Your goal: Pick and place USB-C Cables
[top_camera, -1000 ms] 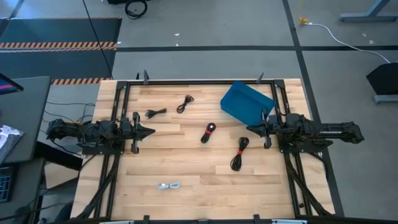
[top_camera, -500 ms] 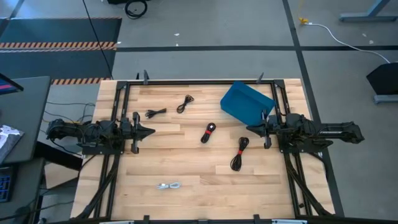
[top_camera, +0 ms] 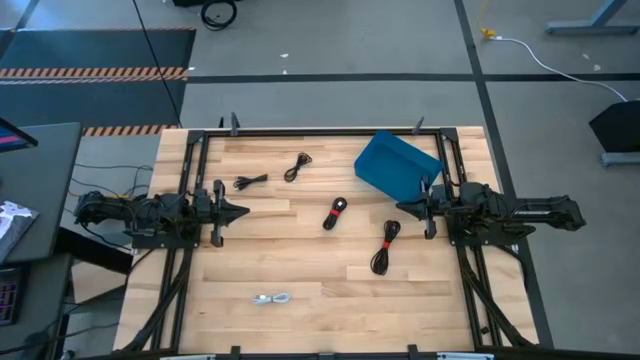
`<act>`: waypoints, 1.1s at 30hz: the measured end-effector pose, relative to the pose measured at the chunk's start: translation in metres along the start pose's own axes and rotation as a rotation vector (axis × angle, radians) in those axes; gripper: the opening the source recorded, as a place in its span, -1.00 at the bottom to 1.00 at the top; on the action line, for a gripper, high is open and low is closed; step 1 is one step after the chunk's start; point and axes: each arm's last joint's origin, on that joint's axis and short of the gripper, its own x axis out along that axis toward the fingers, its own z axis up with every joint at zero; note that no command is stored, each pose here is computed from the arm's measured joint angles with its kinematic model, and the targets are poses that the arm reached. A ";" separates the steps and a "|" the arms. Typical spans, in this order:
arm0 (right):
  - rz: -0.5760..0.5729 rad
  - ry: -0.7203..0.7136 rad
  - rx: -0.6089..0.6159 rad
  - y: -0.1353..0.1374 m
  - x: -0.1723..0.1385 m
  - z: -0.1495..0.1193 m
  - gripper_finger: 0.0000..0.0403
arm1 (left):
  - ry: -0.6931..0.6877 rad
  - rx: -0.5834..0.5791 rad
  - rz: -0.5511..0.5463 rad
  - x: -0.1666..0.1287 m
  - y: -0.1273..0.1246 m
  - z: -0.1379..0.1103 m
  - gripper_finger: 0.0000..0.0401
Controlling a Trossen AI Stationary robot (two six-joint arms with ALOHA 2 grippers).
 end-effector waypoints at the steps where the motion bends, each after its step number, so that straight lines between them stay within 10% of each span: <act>1: 0.000 0.000 0.000 0.000 0.000 0.000 -0.95 | 0.000 0.000 0.000 0.000 0.000 0.000 -0.98; 33: 0.007 -0.071 -0.021 0.001 0.000 0.007 -0.95 | -0.084 -0.127 -0.007 0.000 0.000 0.008 -0.98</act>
